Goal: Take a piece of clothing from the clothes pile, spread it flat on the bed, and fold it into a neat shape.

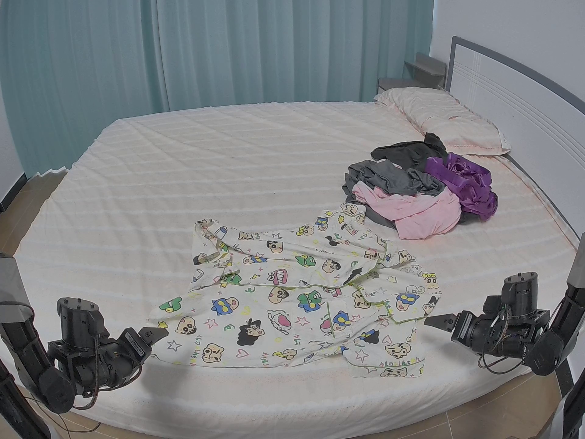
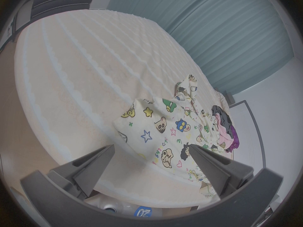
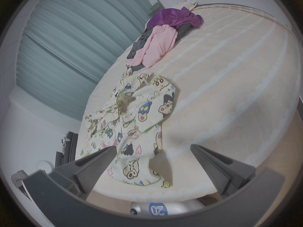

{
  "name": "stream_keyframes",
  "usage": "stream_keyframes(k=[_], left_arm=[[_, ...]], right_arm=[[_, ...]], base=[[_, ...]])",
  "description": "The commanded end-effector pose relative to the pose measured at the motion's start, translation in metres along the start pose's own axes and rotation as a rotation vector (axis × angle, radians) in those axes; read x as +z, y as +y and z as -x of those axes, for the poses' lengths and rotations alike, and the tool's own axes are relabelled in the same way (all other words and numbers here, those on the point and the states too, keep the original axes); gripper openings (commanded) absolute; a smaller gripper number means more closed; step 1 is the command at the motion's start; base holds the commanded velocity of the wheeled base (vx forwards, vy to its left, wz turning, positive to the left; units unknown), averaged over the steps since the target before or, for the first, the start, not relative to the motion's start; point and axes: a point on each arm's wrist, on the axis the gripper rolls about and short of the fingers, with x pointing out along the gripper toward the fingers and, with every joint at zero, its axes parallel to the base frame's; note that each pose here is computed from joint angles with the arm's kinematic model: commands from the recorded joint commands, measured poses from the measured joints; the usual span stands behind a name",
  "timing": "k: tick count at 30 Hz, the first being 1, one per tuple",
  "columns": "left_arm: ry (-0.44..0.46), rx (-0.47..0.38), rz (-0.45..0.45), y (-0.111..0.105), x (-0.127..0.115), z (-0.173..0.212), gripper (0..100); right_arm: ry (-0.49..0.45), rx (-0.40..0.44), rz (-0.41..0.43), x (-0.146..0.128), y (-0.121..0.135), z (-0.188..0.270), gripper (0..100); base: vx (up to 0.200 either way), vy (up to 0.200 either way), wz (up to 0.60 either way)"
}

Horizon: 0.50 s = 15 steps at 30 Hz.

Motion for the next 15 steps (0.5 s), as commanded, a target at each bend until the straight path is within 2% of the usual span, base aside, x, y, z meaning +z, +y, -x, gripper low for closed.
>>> stream_keyframes(k=[1,8,14,15], left_arm=[[0.034,0.033,-0.002,0.004,-0.005,-0.007,100],[0.046,0.078,0.001,0.005,-0.004,-0.031,100],[-0.016,0.056,0.035,-0.005,0.006,-0.049,100],[-0.057,0.068,0.039,-0.009,0.01,-0.065,100]], right_arm=[[0.035,-0.009,0.006,-0.008,-0.001,0.0,100],[0.055,-0.006,0.015,-0.012,0.001,-0.003,100],[0.06,-0.008,0.016,-0.013,0.001,-0.005,100],[0.064,-0.01,0.018,-0.014,0.0,-0.006,100]], base=[[0.0,0.0,0.0],[0.0,0.0,0.0],[0.0,0.0,0.0],[0.0,0.0,0.0]])
